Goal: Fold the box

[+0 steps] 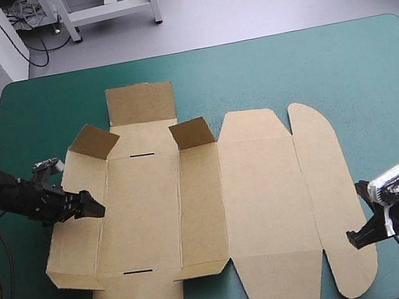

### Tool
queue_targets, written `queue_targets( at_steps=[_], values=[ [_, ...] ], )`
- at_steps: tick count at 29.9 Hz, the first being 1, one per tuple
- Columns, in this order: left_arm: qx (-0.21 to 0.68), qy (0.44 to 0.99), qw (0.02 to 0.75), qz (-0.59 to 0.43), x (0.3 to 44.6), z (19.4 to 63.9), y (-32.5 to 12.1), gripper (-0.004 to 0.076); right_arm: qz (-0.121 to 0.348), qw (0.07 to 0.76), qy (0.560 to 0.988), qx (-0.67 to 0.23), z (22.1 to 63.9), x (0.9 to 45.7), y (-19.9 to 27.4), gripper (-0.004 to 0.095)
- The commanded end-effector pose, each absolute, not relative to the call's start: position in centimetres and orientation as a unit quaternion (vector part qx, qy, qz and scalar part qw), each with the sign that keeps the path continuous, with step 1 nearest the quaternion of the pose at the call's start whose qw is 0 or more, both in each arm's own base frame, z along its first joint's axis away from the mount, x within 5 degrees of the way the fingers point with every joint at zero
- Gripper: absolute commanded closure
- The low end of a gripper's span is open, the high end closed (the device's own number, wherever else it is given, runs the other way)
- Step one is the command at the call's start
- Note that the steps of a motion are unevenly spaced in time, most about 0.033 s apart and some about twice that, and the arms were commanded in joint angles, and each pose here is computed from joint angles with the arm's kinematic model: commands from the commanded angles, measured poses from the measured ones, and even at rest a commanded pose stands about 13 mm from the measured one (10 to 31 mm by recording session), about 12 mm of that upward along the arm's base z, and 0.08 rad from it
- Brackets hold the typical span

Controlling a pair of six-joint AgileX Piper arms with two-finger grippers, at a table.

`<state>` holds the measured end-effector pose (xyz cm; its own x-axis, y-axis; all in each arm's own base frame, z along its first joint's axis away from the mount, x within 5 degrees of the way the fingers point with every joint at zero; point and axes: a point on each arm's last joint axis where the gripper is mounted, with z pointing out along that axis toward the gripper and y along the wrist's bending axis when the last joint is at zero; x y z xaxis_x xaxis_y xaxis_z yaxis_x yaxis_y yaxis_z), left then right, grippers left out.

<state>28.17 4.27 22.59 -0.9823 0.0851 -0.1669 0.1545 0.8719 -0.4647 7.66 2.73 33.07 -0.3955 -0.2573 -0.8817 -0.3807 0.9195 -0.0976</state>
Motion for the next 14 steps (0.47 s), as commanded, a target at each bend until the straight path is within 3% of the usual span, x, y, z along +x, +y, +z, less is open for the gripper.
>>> queue_targets(
  at_steps=[1, 8, 14],
  values=[
    [0.06, 0.953, 0.065, -0.289, 27.7, 24.6, 3.3, 0.0126, 0.055, 0.552, 0.809, -0.195, 34.4, 7.9, 2.8, 0.0922],
    [0.039, 0.962, 0.046, -0.265, 27.3, 24.6, 3.6, 0.0131, 0.055, 0.552, 0.809, -0.195, 34.4, 7.9, 2.8, 0.0922],
    [0.039, 0.963, 0.061, -0.258, 26.8, 25.6, 3.5, 0.0239, 0.055, 0.552, 0.809, -0.195, 34.4, 7.9, 2.8, 0.0922]
  ],
)
